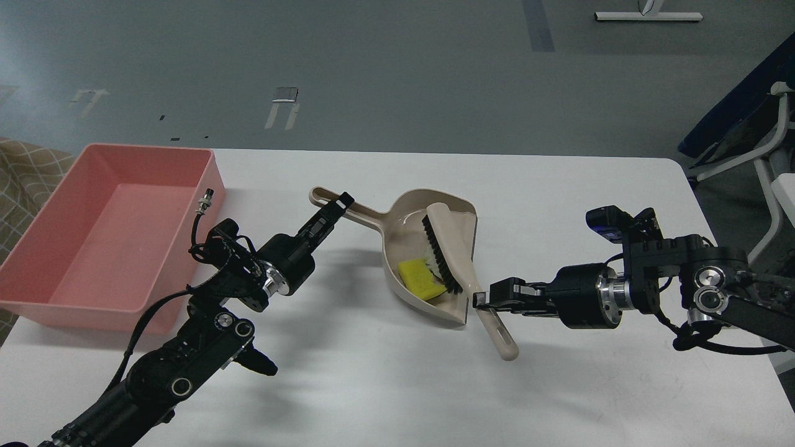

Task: Sweep and dump garbage into bin
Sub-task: 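Sweep the brush bristles across the dustpan toward the left gripper, then lift the dustpan with the left gripper and carry it over the pink bin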

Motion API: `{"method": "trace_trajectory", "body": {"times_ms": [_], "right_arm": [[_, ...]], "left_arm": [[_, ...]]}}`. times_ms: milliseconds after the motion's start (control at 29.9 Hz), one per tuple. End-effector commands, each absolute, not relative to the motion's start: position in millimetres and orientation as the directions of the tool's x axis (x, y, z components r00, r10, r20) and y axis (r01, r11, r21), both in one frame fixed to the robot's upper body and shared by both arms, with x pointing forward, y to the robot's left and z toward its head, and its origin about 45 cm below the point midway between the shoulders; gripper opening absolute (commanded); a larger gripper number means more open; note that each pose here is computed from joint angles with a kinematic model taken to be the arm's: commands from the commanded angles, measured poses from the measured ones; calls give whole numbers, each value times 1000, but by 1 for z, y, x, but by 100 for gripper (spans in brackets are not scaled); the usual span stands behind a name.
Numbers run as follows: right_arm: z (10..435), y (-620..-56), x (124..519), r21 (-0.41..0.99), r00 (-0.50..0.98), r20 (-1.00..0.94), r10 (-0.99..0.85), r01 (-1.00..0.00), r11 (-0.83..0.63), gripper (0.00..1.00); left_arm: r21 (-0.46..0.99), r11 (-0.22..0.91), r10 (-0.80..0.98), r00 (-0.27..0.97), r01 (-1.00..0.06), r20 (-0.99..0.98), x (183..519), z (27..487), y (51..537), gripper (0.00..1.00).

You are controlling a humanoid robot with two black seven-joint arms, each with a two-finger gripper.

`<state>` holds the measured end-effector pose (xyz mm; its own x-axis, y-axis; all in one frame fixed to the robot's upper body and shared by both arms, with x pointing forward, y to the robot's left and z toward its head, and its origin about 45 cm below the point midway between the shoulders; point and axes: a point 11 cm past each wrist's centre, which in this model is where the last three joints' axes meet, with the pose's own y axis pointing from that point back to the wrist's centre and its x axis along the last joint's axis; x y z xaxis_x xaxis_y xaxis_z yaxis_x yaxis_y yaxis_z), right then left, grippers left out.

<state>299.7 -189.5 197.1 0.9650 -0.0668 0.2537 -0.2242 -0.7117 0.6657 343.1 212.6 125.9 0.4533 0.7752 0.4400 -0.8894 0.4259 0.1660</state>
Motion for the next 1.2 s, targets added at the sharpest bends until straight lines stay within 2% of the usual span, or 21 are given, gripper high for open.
{"method": "trace_trajectory", "body": {"times_ms": [0,234,468,735,969,1170], "right_arm": [[207,-185,305,637,963,256,-89,-237,-733,0],[238,-212,319,619,937,318,-144,-320,-718,0],[255,-253,315,634,912,358,-199,-394,-665,0],[261,-316,285,692,903,346,-256,-430,-580,0],[261,-351,267,728,895,332,-297,-444,-523,0],[256,-355,262,739,899,314,-304,-432,-516,0]], "left_arm": [[166,426,775,453,-889,440,343,126,213,0],[166,422,787,452,-891,421,344,126,213,0],[161,390,867,420,-907,268,350,131,217,0],[141,354,923,370,-925,109,362,143,230,0],[117,321,933,335,-940,131,379,166,257,0],[107,291,939,306,-951,160,395,202,295,0]]}}
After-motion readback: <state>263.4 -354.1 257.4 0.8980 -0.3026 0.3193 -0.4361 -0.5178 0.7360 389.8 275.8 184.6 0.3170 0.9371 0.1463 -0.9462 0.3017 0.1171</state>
